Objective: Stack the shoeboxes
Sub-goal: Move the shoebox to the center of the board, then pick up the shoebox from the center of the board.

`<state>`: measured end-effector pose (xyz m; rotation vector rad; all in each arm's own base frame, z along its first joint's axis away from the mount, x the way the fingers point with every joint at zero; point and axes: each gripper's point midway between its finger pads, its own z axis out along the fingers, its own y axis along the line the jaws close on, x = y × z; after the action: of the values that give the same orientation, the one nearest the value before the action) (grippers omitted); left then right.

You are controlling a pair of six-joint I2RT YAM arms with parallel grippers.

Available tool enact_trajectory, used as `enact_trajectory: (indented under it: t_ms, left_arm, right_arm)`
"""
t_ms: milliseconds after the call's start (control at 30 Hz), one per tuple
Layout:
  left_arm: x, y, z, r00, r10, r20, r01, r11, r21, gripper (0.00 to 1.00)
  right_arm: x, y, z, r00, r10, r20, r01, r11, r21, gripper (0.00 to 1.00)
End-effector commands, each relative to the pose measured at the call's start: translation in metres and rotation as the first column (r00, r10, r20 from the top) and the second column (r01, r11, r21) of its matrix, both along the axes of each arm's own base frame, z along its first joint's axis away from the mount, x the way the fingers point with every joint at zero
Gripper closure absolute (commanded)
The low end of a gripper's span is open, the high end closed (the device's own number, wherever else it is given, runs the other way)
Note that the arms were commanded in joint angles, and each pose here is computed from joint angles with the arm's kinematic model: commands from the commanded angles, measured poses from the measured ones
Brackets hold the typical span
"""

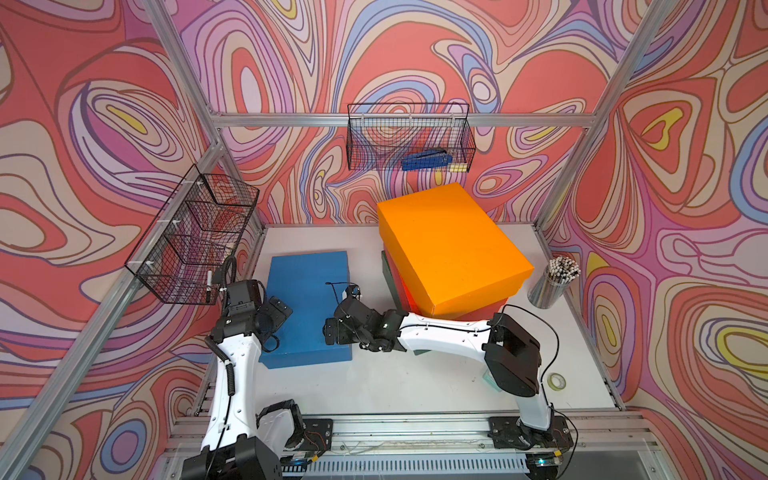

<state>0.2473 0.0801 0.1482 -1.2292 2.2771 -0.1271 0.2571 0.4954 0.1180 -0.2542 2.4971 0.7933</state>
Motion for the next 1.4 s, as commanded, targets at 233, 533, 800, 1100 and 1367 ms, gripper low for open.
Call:
enact_trajectory:
  t_ms: [233,533,800,1100,1367]
  left_arm:
    - [-0.011,0.004,-0.027,0.997,0.074,-0.026,-0.074,0.997,-0.013,0.0]
    - [-0.052,0.031,-0.006,0.972,0.233,-0.028,-0.226,0.962,0.157,0.0]
    - [-0.041,0.018,-0.035,0.981,0.189,-0.047,-0.186,0.98,0.073,0.0]
    - [-0.019,-0.024,-0.079,0.995,0.063,0.074,-0.052,0.988,-0.148,0.0]
    - [-0.006,-0.057,-0.071,0.979,-0.038,0.2,0.093,0.958,-0.273,0.0]
  right_arm:
    - [0.006,-0.015,-0.019,0.999,-0.02,-0.039,0.018,0.998,-0.053,0.02]
    - [0.006,-0.013,-0.029,0.998,-0.012,-0.061,0.008,0.998,-0.067,0.02]
    - [0.005,-0.014,-0.032,0.997,-0.005,-0.073,0.0,0.997,-0.077,0.02]
    - [0.007,-0.02,-0.025,0.998,-0.019,-0.065,0.014,0.998,-0.067,0.02]
    - [0.01,-0.024,-0.028,0.994,-0.04,-0.099,0.037,0.999,-0.036,0.02]
